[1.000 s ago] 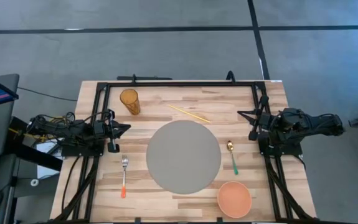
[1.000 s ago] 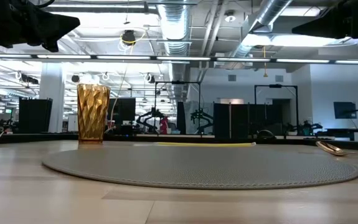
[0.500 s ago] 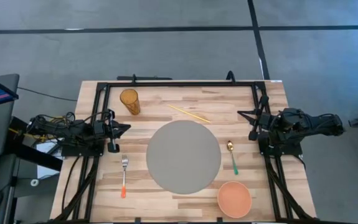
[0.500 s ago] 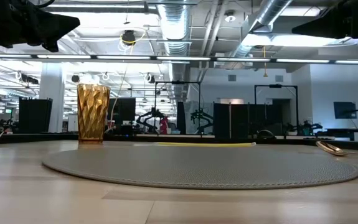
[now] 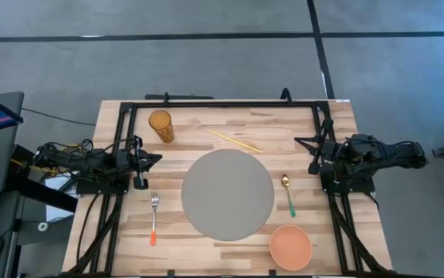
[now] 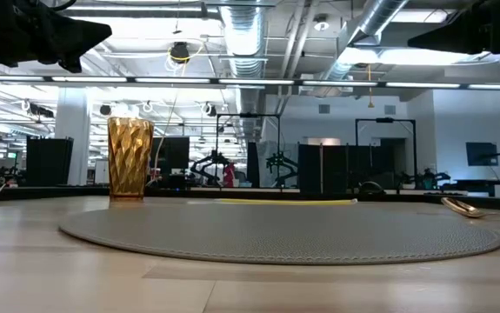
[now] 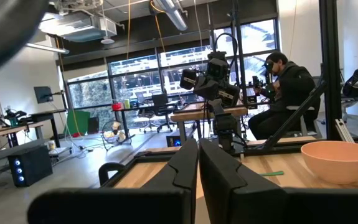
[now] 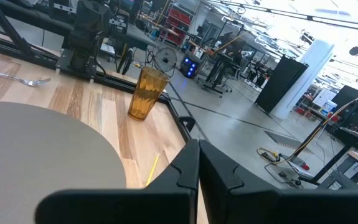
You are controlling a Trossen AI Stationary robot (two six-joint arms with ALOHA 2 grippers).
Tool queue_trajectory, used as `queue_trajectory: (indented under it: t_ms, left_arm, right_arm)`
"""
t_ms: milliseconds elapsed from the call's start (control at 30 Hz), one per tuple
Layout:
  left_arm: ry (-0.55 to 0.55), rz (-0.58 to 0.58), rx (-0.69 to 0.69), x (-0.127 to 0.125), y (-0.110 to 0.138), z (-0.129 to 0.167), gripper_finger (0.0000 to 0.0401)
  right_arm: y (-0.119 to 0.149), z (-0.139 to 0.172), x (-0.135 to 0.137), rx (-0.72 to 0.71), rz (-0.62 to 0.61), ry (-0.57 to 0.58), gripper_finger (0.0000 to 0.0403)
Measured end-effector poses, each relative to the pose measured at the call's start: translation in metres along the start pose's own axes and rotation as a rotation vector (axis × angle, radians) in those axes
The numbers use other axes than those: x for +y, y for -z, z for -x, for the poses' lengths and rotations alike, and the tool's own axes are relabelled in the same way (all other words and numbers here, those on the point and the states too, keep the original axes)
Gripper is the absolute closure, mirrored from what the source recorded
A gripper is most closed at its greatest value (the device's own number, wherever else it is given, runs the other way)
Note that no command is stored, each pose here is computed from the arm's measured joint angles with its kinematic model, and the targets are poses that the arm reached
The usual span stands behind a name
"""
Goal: Pick & Place Utensil
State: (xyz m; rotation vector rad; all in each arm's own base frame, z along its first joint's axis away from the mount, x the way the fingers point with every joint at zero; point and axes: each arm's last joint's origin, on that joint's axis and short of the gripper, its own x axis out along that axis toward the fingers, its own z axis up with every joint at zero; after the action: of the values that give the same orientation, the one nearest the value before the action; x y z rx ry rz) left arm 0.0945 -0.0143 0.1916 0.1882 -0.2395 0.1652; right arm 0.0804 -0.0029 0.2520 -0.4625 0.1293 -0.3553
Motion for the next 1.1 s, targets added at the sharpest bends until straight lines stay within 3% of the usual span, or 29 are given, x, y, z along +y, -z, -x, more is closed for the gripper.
queue_trajectory:
  t_ms: [1100]
  left_arm:
    - [-0.011, 0.009, -0.04, 0.0012, -0.004, 0.0001, 0.0384]
  right_arm:
    - [0.0001, -0.0001, 0.0001, 0.001, 0.0, 0.0, 0.0403]
